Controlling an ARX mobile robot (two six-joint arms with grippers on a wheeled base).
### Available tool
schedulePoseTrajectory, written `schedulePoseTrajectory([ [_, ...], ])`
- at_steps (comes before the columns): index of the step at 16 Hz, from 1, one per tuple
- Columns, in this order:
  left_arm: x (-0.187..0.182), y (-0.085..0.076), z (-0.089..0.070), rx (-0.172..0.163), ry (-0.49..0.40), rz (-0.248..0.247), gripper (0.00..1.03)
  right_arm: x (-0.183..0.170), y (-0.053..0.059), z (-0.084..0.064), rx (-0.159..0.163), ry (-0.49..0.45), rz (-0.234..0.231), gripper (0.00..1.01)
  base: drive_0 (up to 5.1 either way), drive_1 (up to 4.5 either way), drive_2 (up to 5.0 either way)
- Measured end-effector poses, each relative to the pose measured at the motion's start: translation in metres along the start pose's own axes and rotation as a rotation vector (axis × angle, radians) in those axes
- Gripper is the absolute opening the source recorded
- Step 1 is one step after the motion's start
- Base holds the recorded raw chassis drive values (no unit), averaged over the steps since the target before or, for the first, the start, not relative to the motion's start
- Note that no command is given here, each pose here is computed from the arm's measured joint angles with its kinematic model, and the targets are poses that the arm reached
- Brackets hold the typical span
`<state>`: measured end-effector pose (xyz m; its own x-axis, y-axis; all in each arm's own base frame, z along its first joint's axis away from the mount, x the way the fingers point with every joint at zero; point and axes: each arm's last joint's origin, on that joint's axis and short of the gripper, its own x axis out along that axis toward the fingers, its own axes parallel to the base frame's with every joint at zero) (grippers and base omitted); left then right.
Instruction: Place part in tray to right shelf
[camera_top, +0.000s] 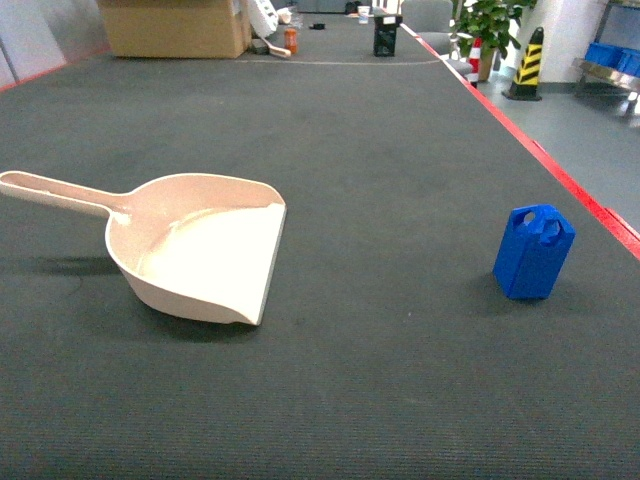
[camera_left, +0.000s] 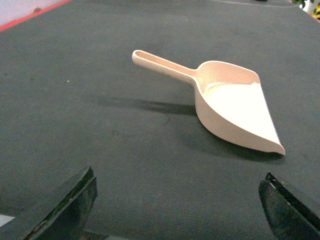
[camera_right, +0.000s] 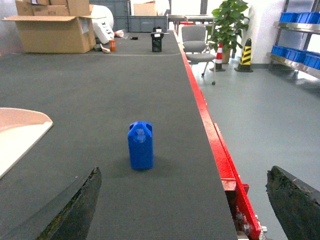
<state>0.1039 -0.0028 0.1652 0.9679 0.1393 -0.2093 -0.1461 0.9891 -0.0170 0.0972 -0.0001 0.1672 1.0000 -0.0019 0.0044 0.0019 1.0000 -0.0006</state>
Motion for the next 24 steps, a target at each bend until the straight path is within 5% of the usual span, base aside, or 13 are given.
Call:
schedulePoseTrajectory([
  [1,0.009,0.003,0.003,-0.076,0.018,0.041,0.98,0.000,0.000,0.000,0.000,-0.001,0.002,0.98,0.0,0.00,0.0],
  [2,0.020,0.006,0.011,-0.170,0.004,0.027,0.98,0.000,0.000,0.000,0.000,0.001,0.002,0.98,0.0,0.00,0.0],
  [5,0.076,0.011,0.039,-0.437,-0.030,-0.108,0.98,0.000,0.000,0.000,0.000,0.001,0.002,0.98,0.0,0.00,0.0],
  [8,0.155,0.014,0.037,-0.667,0.031,-0.154,0.98,0.000,0.000,0.000,0.000,0.000,0.002,0.98,0.0,0.00,0.0],
  [9,0.178,0.013,0.032,-0.717,0.055,-0.153,0.98,0.000,0.000,0.000,0.000,0.000,0.002,0.98,0.0,0.00,0.0],
  [11,0.226,0.014,0.018,-0.793,0.133,-0.134,0.98,0.000,0.000,0.000,0.000,0.000,0.002,0.98,0.0,0.00,0.0],
  [18,0.312,0.027,0.006,-0.886,0.165,-0.111,0.98,0.000,0.000,0.000,0.000,0.000,0.002,0.98,0.0,0.00,0.0],
  [19,0.332,0.005,0.019,-1.096,0.081,-0.297,0.18,0.000,0.000,0.000,0.000,0.000,0.002,0.98,0.0,0.00,0.0],
  [22,0.323,0.003,0.023,-1.121,0.057,-0.324,0.18,0.000,0.000,0.000,0.000,0.000,0.002,0.98,0.0,0.00,0.0],
  [24,0.300,-0.003,0.039,-1.156,-0.001,-0.392,0.18,0.000,0.000,0.000,0.000,0.000,0.002,0.98,0.0,0.00,0.0],
])
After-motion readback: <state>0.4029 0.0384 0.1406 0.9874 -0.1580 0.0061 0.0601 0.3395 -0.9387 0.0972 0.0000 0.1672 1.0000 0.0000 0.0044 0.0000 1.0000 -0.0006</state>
